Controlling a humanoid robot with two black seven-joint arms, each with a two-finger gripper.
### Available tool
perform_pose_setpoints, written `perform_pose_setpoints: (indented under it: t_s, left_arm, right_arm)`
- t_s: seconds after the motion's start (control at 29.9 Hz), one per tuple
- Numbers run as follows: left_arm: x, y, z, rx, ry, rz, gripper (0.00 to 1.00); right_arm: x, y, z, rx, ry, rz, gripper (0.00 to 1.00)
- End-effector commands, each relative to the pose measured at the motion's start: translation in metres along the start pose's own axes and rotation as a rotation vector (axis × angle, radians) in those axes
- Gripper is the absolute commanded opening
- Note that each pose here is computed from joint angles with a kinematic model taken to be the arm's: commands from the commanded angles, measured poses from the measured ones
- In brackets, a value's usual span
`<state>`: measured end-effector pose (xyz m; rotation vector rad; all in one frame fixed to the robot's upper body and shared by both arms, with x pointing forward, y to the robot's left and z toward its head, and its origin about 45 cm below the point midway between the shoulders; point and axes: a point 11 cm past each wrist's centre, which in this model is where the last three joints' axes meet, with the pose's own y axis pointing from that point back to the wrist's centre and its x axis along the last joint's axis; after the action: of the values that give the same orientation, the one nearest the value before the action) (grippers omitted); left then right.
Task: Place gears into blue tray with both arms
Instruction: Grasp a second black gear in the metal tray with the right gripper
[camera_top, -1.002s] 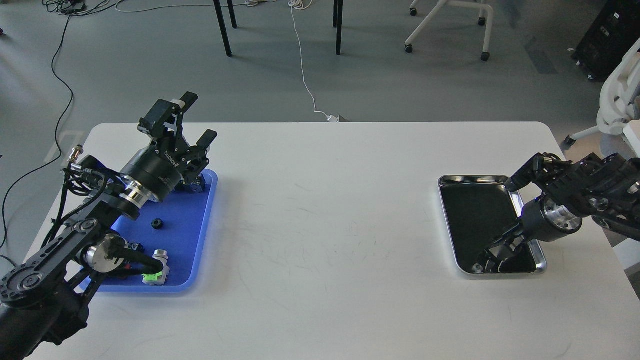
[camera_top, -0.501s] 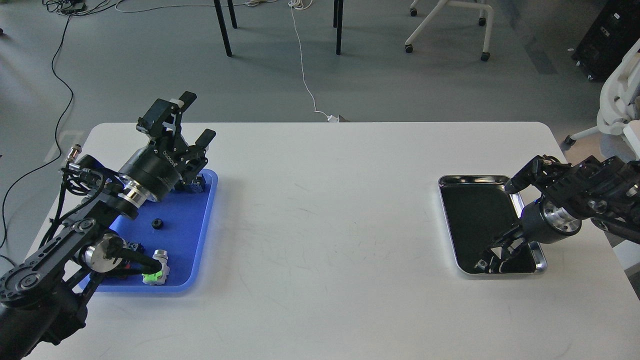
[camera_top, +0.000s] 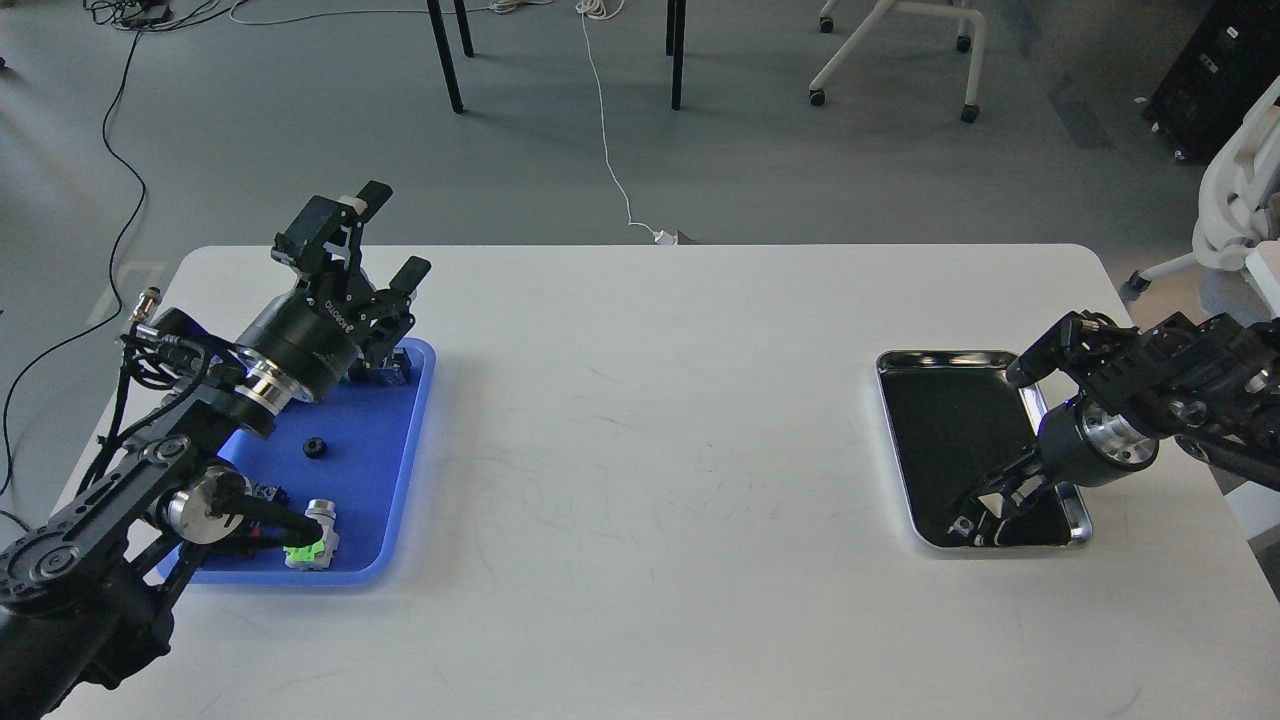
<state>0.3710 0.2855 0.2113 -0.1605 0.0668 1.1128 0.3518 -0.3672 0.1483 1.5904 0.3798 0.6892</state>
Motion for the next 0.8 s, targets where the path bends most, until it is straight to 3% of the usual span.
perform_pose_setpoints:
  t_s: [0.0,0.27,0.53,0.77]
  left_arm:
    - [0.0,0.0,0.0,-0.001,0.0,-0.001,0.98]
    - [0.0,0.0,0.001,-0.001,-0.002,-0.001,0.98]
    - [-0.001,0.0,0.001,-0.001,-0.001,-0.004,0.98]
    - [-0.002,0.0,0.0,-0.001,0.002,-0.008,0.98]
  right_arm:
    - [0.001,0.001,-0.001,0.002,0.002,0.003,0.27]
    - [0.002,0.001,-0.001,0.003,0.005,0.003,0.18]
    - [0.006,0.006,0.0,0.001,0.005,0.017,0.17]
    - [0.064,0.044,-0.017,0.031,0.056,0.135,0.17]
